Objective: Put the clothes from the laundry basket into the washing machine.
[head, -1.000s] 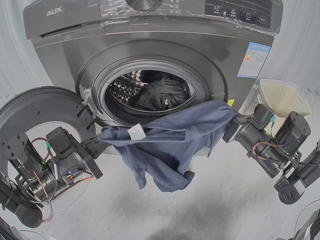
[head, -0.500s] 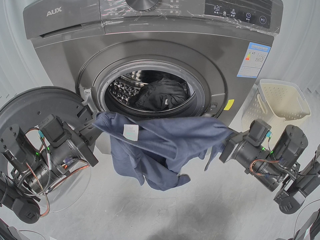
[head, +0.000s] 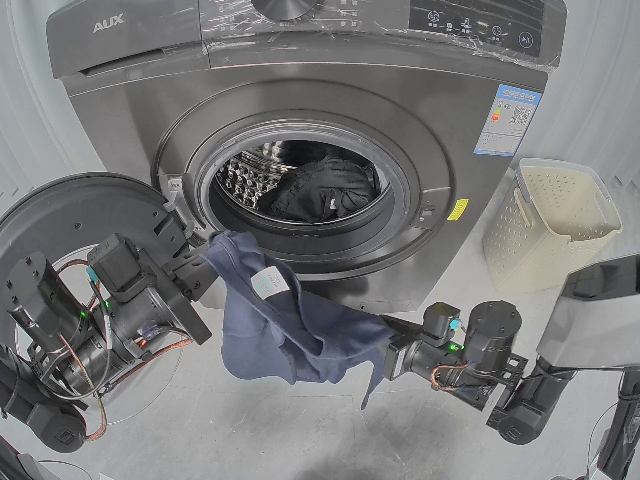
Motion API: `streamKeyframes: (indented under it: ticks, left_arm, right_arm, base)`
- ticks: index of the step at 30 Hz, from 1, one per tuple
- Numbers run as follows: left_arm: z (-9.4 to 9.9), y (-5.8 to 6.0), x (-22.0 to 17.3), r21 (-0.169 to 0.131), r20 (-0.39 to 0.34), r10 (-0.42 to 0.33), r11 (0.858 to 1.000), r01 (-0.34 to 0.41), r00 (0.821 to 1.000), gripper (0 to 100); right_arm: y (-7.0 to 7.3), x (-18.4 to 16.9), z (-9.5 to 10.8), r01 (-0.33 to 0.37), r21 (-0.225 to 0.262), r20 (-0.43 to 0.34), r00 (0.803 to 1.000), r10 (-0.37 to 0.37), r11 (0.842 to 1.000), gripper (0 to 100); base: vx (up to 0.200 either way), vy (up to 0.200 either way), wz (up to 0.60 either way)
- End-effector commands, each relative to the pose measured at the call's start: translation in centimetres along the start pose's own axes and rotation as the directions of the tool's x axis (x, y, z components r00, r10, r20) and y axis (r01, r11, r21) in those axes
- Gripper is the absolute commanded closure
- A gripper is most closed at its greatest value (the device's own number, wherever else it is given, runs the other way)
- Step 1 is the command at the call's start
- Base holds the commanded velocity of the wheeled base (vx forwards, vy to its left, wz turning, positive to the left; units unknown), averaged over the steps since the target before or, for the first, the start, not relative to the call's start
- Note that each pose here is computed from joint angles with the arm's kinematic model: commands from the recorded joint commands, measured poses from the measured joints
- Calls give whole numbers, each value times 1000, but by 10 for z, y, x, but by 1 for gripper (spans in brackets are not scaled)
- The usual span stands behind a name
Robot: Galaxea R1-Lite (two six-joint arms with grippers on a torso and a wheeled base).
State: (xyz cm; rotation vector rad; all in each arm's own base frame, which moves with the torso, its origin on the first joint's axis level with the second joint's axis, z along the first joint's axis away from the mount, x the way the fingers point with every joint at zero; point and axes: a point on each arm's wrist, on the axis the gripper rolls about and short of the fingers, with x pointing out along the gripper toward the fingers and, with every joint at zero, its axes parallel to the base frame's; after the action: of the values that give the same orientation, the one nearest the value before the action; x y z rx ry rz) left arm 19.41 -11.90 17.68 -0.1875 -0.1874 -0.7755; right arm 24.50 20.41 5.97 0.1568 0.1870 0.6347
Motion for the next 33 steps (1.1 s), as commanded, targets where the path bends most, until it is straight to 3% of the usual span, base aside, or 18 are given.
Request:
streamKeyframes:
  ticks: [1,5,9,17,24,32,33]
  left_arm:
    - [-2,0,2,-3,-7,-3,1000,3,1000,100]
    - [-4,-2,3,-7,-15,-11,1000,11,1000,100]
    - [-8,-2,5,-9,-27,-6,1000,6,1000,100]
    - [-13,-1,8,-12,-40,2,1000,-3,999,100]
    - [-12,1,9,-11,-40,7,1000,-7,999,100]
    - [-12,1,8,-10,-38,9,1000,-10,999,100]
    - [-12,1,9,-11,-40,10,1000,-10,999,100]
  right_arm:
    - [-4,20,-35,0,-10,-88,996,-1,1000,0]
    - [-3,25,-63,-12,-66,-167,986,1,998,0]
    - [3,28,-69,-40,-78,-180,983,25,996,0]
    - [19,36,-52,-101,-86,-106,990,92,991,0]
    - [47,26,-24,-173,-93,-24,985,171,981,0]
    - [45,30,-12,-164,-85,24,986,167,983,0]
    - [46,30,-11,-166,-84,27,985,169,983,100]
  base:
    - [0,0,0]
    - [0,0,0]
    - [0,0,0]
    - [0,0,0]
    - [0,0,0]
    - [0,0,0]
    - [0,0,0]
